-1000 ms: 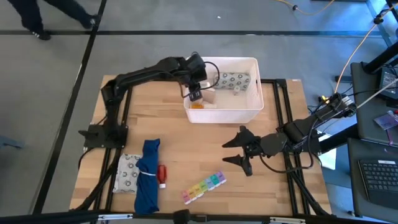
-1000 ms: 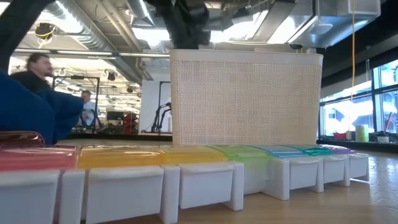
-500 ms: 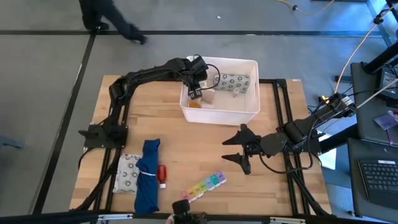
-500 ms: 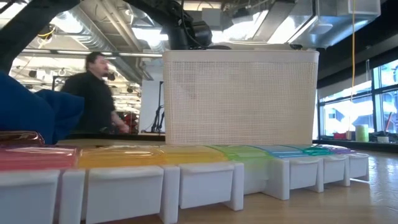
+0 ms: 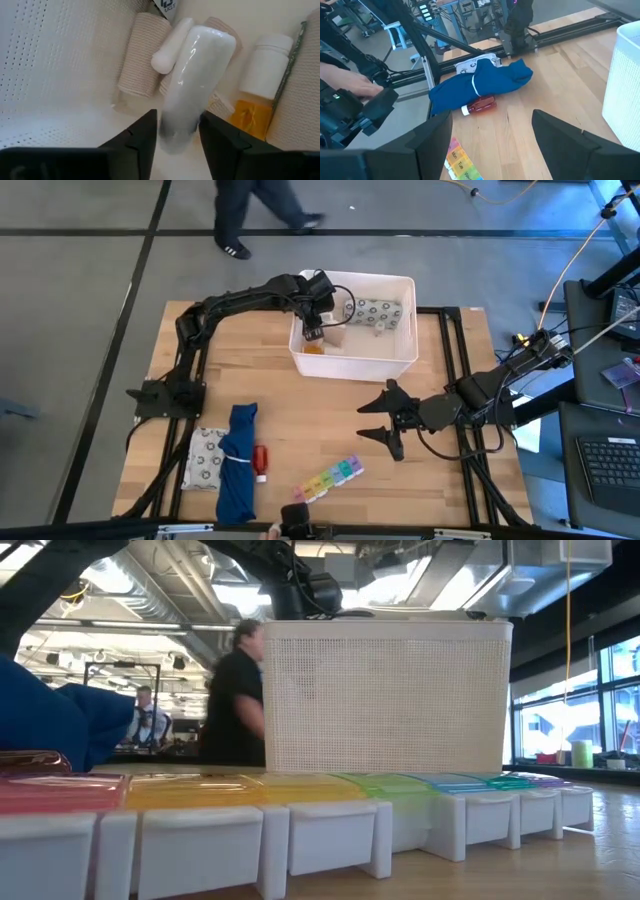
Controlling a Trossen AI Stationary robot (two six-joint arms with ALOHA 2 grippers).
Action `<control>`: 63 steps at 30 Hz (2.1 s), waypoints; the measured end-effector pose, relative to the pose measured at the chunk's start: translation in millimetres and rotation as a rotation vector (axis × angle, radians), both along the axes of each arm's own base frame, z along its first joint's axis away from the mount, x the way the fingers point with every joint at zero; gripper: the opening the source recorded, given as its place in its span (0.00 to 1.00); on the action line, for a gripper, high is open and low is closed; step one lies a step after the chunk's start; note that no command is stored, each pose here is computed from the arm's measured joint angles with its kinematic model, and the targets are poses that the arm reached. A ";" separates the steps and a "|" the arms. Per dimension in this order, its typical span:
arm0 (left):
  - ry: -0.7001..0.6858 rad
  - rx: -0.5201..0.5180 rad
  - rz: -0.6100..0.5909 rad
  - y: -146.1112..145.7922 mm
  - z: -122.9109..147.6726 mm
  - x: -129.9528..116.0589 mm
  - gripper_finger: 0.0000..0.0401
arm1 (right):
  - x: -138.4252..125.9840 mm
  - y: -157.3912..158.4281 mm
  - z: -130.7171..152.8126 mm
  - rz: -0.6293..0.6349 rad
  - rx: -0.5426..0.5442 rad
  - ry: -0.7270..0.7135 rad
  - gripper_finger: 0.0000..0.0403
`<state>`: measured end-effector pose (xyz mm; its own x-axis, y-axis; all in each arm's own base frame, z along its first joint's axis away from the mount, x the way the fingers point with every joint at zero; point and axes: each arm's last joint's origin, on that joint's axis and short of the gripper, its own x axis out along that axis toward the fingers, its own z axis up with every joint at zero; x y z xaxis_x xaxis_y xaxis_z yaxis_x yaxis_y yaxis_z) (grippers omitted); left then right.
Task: Pick & place medical supplies in basket/bin
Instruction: Put the rolled white gauze into the white container, then put the red pill bottle into the white container
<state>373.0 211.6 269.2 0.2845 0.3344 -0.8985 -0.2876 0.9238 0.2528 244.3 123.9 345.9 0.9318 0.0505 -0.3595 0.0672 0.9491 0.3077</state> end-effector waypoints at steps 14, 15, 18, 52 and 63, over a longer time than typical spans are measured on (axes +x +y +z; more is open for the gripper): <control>0.004 0.078 0.025 1.3 23.0 -0.2 0.41 | -0.2 -0.1 -0.5 0.000 -0.003 0.005 0.68; 0.001 0.092 0.024 1.7 31.8 -0.9 0.41 | -0.4 -0.2 -0.9 0.000 -0.006 0.010 0.68; -0.037 0.149 0.014 -1.1 68.7 -3.5 0.38 | -1.1 -0.9 -3.1 0.000 -0.019 0.032 0.68; -0.298 -0.454 0.009 -237.5 201.3 -104.6 0.07 | -1.4 -0.5 -4.5 0.061 -0.047 0.052 0.68; 0.150 -0.438 0.123 -325.6 73.1 -90.1 0.01 | 10.4 -4.5 -10.4 0.026 -0.051 0.056 0.68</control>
<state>282.8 -114.0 342.3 0.1231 -0.0616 -0.9905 -0.3915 0.9141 -0.1055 254.7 119.4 335.5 0.9086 0.0548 -0.4140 0.0580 0.9652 0.2550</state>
